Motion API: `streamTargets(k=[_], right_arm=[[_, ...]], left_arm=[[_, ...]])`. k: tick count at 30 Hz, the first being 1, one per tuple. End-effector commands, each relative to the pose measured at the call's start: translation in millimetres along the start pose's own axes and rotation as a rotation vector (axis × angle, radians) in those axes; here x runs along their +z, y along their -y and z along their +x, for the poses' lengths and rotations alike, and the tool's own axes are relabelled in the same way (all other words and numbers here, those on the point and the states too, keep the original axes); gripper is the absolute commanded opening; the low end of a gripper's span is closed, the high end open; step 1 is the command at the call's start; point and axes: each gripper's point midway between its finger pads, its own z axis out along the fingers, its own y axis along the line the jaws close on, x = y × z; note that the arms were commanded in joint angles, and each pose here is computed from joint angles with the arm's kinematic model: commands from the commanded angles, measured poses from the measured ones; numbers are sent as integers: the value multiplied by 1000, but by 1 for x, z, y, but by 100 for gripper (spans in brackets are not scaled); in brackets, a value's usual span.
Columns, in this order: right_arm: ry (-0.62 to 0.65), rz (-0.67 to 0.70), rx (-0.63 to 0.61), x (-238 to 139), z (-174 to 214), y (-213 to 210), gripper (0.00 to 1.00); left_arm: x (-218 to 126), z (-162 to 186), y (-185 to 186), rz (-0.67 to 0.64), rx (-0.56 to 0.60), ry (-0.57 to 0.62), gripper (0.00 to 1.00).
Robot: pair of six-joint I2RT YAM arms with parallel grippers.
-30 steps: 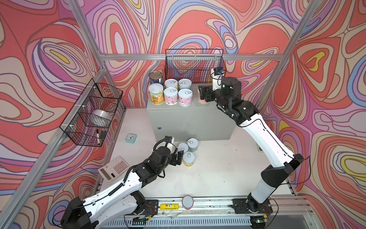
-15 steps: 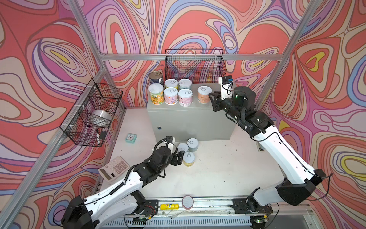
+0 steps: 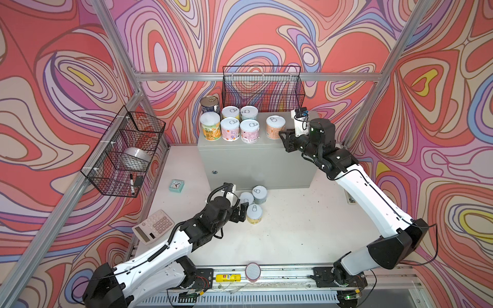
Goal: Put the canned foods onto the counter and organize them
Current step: 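Open the right gripper and release the can beside the row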
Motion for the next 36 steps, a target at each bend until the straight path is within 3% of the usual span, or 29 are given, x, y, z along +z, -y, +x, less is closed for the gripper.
streamTargets(k=[1,18,36], right_arm=[[12,-64,27,9,0,-6,36],[56,-131,52,51,-8,-9,32],[77,51,127,69,-15,24,32]], left_arm=[[-2,-8,2,5,-14,28,93],[4,-3,1,-7,-18,8,93],[5,0,-2,-20,-14,-2,93]])
